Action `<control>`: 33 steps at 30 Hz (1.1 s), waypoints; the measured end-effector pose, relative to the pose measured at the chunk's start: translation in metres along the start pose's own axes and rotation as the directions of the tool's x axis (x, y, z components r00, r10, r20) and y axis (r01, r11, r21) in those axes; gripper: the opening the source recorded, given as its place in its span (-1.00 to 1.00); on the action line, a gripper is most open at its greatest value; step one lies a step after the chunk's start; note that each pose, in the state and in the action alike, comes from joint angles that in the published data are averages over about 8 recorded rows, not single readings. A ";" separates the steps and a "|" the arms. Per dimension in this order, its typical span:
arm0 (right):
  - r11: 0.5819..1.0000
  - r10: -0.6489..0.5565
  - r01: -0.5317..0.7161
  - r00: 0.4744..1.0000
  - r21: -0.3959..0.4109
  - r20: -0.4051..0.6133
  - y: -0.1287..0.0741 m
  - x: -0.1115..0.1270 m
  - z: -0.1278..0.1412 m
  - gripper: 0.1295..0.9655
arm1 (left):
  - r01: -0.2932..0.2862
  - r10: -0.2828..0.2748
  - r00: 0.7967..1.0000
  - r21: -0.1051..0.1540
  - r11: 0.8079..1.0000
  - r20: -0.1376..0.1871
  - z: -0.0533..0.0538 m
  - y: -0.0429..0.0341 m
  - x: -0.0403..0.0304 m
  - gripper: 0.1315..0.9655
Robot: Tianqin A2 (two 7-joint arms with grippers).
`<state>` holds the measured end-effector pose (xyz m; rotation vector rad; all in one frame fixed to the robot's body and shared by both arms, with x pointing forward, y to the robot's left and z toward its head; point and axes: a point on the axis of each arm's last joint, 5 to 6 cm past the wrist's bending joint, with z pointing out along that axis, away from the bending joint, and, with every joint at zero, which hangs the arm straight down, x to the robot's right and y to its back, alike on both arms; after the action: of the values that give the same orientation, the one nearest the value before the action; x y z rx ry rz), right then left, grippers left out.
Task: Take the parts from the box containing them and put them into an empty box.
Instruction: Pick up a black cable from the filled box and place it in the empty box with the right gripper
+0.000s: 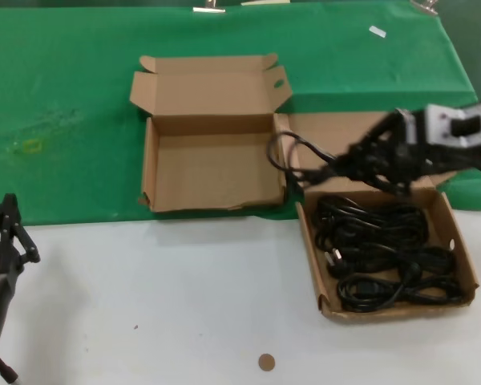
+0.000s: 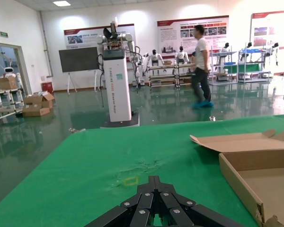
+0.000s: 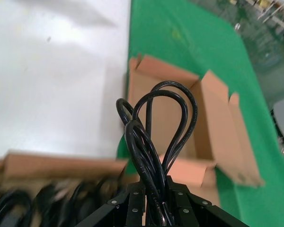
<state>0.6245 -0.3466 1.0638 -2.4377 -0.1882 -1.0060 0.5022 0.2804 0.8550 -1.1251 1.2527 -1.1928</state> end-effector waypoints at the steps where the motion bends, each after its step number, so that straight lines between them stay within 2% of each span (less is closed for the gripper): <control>1: 1.000 -0.002 0.002 1.000 0.011 -0.004 -0.004 0.003 0.004 -0.78 | 0.000 0.000 1.000 0.000 1.000 0.000 0.000 0.0000 0.0000 -0.97; 10: 0.993 0.005 -0.002 1.000 0.116 -0.027 -0.041 0.028 0.051 -0.79 | 0.000 0.000 1.000 0.000 1.000 0.000 0.000 0.0000 0.0000 -0.97; 17: 0.987 0.020 -0.016 0.999 0.157 -0.025 -0.060 0.045 0.095 -0.79 | 0.000 0.000 1.000 0.000 1.000 0.000 0.000 0.0000 0.0000 -0.97; 26: 0.988 0.023 -0.018 0.999 0.152 -0.029 -0.070 0.065 0.142 -0.79 | 0.000 0.000 1.000 0.000 1.000 0.000 0.000 0.0000 0.0000 -0.97; 33: 0.990 0.031 -0.022 0.998 0.142 -0.061 -0.070 0.077 0.166 -0.78 | 0.000 0.000 1.000 0.000 1.000 0.000 0.000 0.0000 0.0000 -0.97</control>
<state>0.7624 -0.2087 1.0435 -2.2718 -0.1985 -1.0215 0.5022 0.2804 0.8550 -1.1251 1.2527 -1.1928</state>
